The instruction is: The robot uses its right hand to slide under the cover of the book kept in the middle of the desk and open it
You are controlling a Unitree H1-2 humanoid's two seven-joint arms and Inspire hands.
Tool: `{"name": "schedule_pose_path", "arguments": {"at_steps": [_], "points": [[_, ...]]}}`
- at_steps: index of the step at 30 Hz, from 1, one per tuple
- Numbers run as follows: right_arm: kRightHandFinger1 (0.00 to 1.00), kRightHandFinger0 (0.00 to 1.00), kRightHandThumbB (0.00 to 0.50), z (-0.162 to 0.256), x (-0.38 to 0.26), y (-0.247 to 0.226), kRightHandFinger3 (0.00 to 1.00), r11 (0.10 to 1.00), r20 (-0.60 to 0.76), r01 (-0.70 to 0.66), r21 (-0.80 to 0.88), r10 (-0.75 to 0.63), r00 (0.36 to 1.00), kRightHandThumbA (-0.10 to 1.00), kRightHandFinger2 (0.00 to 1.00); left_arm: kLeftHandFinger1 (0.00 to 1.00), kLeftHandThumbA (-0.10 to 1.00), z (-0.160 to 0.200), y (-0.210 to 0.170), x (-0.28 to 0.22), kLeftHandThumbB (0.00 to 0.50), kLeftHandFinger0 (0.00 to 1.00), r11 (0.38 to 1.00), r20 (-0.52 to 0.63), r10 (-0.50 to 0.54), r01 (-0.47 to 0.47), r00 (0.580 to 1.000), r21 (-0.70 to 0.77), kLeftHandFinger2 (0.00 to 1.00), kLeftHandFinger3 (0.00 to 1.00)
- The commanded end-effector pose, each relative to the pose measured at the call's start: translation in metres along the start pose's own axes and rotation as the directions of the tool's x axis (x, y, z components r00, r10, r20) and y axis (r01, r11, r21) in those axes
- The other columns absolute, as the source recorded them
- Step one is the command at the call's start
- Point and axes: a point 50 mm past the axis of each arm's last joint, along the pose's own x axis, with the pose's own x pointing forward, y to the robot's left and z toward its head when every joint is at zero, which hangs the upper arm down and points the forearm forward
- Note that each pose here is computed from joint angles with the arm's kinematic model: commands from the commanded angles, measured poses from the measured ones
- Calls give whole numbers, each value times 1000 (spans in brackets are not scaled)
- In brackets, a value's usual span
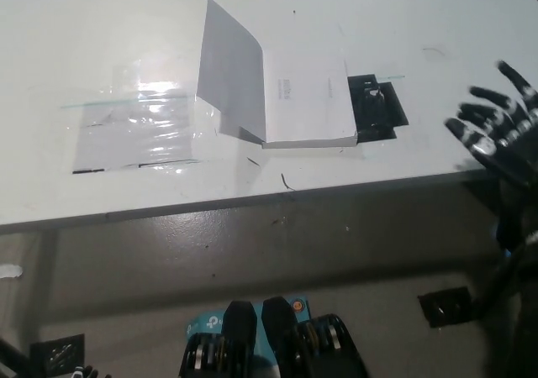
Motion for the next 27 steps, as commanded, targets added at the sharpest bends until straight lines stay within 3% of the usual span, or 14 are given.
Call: {"name": "schedule_pose_path", "arguments": {"at_steps": [1,9,10,14,15,16,23,27], "points": [[553,637,119,2,-18,-12,890,963,14,73,260,-79,997,1000,602,900,1000,3,5,-3,87,1000,1000,34,-3,3,999,-17,917,1000],[639,738,111,-27,-38,-31,984,913,-51,185,363,-179,982,1000,688,903,1000,-1,8,-5,96,987,999,32,7,-6,999,-31,925,1000],[656,749,85,-38,-46,-36,986,891,-82,235,389,-220,972,1000,713,913,1000,-2,9,-4,89,979,1000,33,3,-2,999,-30,917,1000],[690,786,69,-64,-64,-44,999,833,-148,325,448,-290,946,1000,750,923,1000,-2,12,-5,87,975,999,34,14,-13,999,-38,926,1000],[752,863,49,-80,-75,-50,1000,807,-164,358,470,-318,934,1000,834,867,1000,-2,12,-6,82,953,999,34,22,-20,999,-45,882,1000],[765,861,52,-92,-83,-54,1000,789,-179,387,477,-343,922,1000,862,864,1000,-2,14,-6,81,952,999,35,24,-22,999,-46,876,999],[764,824,86,-146,-109,-61,1000,688,-296,528,498,-437,849,1000,809,903,1000,-3,11,-6,94,990,998,32,28,-26,999,-53,916,1000],[720,821,108,-175,-126,-62,982,619,-384,615,488,-480,789,1000,748,881,1000,-5,13,-4,89,957,998,36,12,-10,999,-62,850,990]]}}
